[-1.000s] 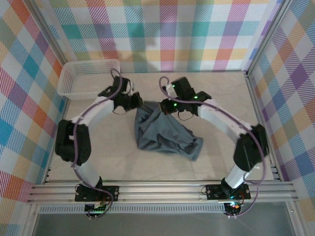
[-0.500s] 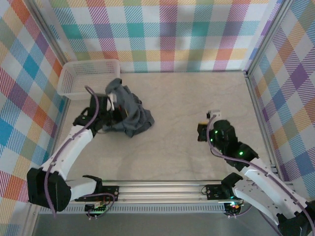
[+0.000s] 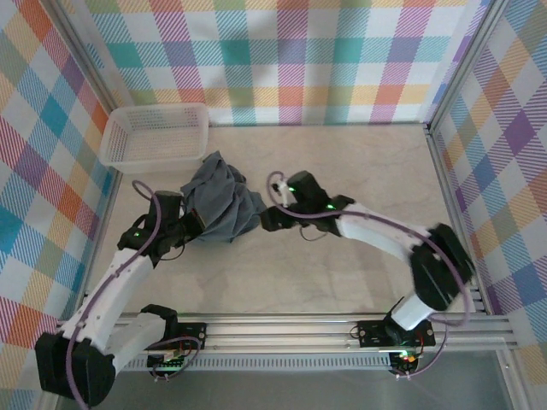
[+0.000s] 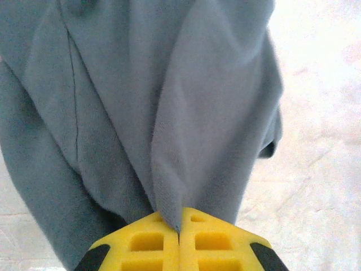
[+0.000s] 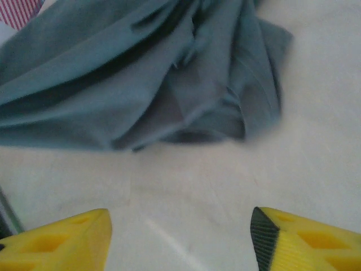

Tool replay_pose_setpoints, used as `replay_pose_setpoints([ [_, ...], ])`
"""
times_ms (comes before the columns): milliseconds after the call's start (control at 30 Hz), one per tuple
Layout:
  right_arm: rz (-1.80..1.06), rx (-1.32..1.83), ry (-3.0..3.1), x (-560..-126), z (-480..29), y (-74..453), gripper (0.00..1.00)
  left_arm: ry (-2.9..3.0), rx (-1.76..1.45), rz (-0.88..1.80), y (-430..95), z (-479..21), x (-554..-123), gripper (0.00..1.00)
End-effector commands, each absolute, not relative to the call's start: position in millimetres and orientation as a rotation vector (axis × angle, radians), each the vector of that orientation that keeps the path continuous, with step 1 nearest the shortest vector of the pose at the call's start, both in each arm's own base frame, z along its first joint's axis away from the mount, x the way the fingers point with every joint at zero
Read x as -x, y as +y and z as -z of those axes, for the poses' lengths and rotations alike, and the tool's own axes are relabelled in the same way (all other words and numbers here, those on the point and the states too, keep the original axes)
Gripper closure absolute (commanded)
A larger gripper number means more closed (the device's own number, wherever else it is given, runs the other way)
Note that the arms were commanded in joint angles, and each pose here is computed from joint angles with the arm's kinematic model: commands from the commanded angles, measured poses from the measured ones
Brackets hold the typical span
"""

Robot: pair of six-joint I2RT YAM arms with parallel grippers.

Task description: Fold the inside-out t-shirt

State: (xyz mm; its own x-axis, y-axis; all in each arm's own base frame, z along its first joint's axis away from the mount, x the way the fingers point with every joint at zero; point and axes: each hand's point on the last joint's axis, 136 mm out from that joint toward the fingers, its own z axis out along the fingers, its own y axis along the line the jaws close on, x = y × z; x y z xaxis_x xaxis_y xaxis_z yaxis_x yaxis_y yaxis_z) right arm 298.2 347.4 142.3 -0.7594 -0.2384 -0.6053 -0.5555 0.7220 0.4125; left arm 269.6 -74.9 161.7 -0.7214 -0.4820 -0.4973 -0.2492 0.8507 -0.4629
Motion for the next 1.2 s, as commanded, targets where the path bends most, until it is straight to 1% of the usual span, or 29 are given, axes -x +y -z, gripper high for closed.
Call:
replay_pose_setpoints([
  [0,-0.746,0.539,2.382,-339,-127,370,0.25,2.313,0.602,0.487,-66,-185,-269,1.00],
  [67,-0.831,0.568,2.382,-351,-115,398,0.24,2.304,0.604,0.520,-69,-193,-268,1.00],
  [133,-0.863,0.558,2.444,-359,-96,414,0.27,2.288,0.619,0.550,-70,-200,-269,1.00],
  [233,-0.834,0.493,2.520,-367,-76,416,0.42,2.250,0.644,0.572,-68,-215,-269,1.00],
  [267,-0.875,0.489,2.502,-369,-79,418,0.56,2.236,0.653,0.570,-66,-219,-268,1.00],
  [333,-0.934,0.481,2.470,-370,-95,417,0.92,2.217,0.672,0.560,-60,-225,-266,1.00],
  [367,-0.930,0.470,2.449,-372,-107,412,1.00,2.212,0.689,0.549,-55,-227,-264,1.00],
  [467,-0.887,0.384,2.359,-377,-154,376,1.00,2.212,0.750,0.500,-37,-227,-259,1.00],
  [567,-0.942,0.275,2.228,-373,-210,330,1.00,2.214,0.774,0.511,-30,-226,-257,1.00],
  [667,-1.007,0.225,2.160,-356,-252,291,1.00,2.226,0.703,0.621,-46,-230,-265,1.00],
  [733,-1.025,0.252,2.153,-340,-272,276,1.00,2.234,0.585,0.791,-72,-239,-275,1.00],
  [833,-1.033,0.314,2.154,-319,-297,267,1.00,2.172,0.353,1.064,-113,-276,-284,1.00],
  [867,-1.042,0.341,2.150,-312,-305,266,1.00,2.153,0.290,1.098,-121,-290,-283,1.00],
  [967,-1.054,0.402,2.104,-290,-340,258,1.00,2.079,0.116,1.079,-132,-340,-271,1.00],
  [1033,-1.042,0.432,2.024,-273,-369,248,1.00,1.986,0.027,1.069,-135,-383,-258,1.00],
  [1100,-0.983,0.405,1.949,-265,-389,232,1.00,1.912,0.007,1.044,-132,-411,-250,1.00],
  [1167,-0.897,0.321,1.932,-269,-392,215,1.00,1.884,0.078,0.988,-122,-418,-255,1.00],
])
